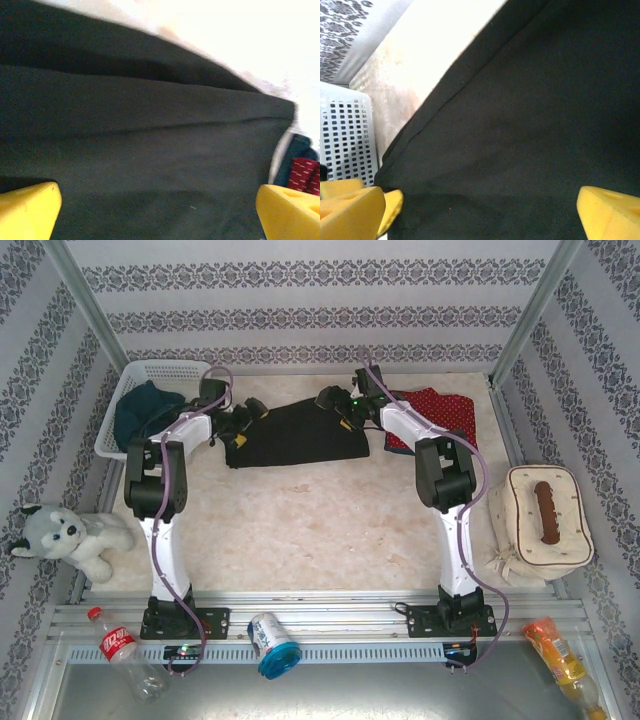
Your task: Fold and stack the skirts
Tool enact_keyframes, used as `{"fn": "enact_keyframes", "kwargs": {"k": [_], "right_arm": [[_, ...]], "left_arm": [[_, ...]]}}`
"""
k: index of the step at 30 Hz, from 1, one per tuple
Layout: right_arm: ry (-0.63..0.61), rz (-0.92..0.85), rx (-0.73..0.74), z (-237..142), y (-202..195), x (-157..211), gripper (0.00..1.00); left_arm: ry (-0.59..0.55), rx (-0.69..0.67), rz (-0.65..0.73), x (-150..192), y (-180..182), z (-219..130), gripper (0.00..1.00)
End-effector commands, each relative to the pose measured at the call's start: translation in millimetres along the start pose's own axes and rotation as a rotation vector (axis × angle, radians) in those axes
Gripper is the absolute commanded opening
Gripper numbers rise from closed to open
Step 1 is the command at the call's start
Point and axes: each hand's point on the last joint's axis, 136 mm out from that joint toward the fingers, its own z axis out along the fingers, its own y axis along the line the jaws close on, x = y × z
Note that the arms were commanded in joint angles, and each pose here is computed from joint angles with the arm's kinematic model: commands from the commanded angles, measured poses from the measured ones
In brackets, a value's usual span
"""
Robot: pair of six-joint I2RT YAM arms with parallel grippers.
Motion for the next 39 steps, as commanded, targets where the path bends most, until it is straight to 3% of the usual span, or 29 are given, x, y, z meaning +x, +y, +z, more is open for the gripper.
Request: {"fn": "enact_keyframes", "kwargs": {"k": [1,6,10,17,22,27,33,36,39], "right_arm": [[0.063,0.09,0.069,8.4,-35.8,19.3,0.98],[0.104,0.151,0.083,-5.3,-56.9,45.4,0.98],[0.124,0.201,0.072,-27.5,-69.3,77.9,0.98],[0.111,0.264,0.068,-80.3,-73.1,142.2,0.98],[0.032,0.155,0.067,-99.7,-38.7,136.7,0.98],[-0.006,0.021,-0.003,-79.2,7.5,107.8,0.98],[0.023,0.037,-0.111,-24.7,32.3,89.7,0.98],[0.011,0.067,-0.075,-3.8,17.0,82.2,0.98],[-0.036,0.132,0.075,4.6,-27.8,76.8,0.98]], "left_arm": [[0.014,-0.08,0.0,12.7,22.7,9.1,1.0],[0.085,-0.136,0.007,48.4,53.2,11.0,1.0],[0.104,-0.141,0.026,75.8,63.5,-12.4,1.0],[0.088,-0.08,0.118,115.3,46.1,-86.5,1.0],[0.031,-0.033,0.182,108.0,17.6,-120.5,1.0],[0.089,0.038,0.15,99.9,0.6,-91.6,1.0],[0.015,-0.023,0.114,61.6,6.5,-49.6,1.0],[-0.008,-0.107,0.095,51.7,25.4,-33.2,1.0],[0.011,-0.152,0.085,55.8,39.2,-28.8,1.0]]}}
